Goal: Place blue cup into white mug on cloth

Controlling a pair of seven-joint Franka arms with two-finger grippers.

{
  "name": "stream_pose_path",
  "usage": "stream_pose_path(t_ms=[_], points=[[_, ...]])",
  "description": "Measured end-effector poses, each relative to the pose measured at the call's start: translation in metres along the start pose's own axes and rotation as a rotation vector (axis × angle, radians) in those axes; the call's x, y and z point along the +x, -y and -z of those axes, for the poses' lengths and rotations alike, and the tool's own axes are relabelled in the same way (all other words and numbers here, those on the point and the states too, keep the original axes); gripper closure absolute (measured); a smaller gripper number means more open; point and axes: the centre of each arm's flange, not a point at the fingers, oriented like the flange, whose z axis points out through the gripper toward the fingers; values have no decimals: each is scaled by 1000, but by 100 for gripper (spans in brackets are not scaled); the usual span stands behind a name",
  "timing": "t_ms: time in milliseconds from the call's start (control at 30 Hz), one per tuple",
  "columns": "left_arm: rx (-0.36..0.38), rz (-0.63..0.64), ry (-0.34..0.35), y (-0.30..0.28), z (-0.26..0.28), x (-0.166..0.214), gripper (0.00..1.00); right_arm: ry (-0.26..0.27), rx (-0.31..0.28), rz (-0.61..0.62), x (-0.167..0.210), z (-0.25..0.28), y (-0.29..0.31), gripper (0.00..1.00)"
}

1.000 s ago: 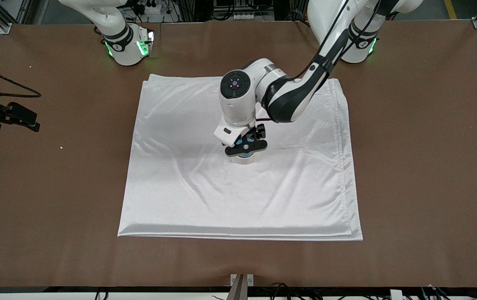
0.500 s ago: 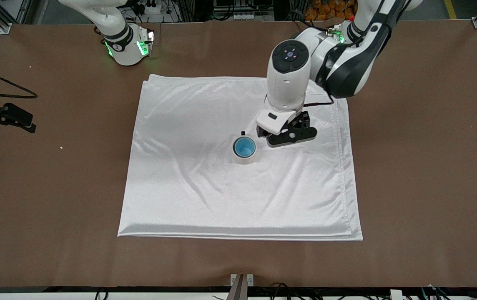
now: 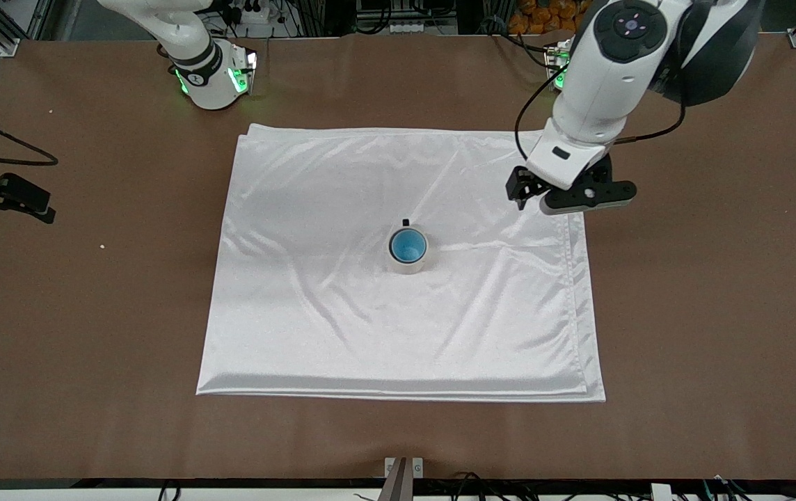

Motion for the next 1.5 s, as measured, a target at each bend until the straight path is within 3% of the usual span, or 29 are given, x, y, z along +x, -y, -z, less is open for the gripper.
stream_pose_path(t_ms=[533, 700, 1000, 1500], points=[[-23, -60, -10, 72, 69, 17, 0, -11, -1, -6, 0, 1, -4, 0], [-80, -42, -17, 89, 84, 32, 0, -16, -1, -6, -3, 3, -4, 0], [-91, -72, 22, 116, 85, 45, 0, 2, 1, -6, -15, 2, -4, 0], [-86, -86, 39, 115, 83, 43, 0, 22, 2, -5, -28, -3, -4, 0]])
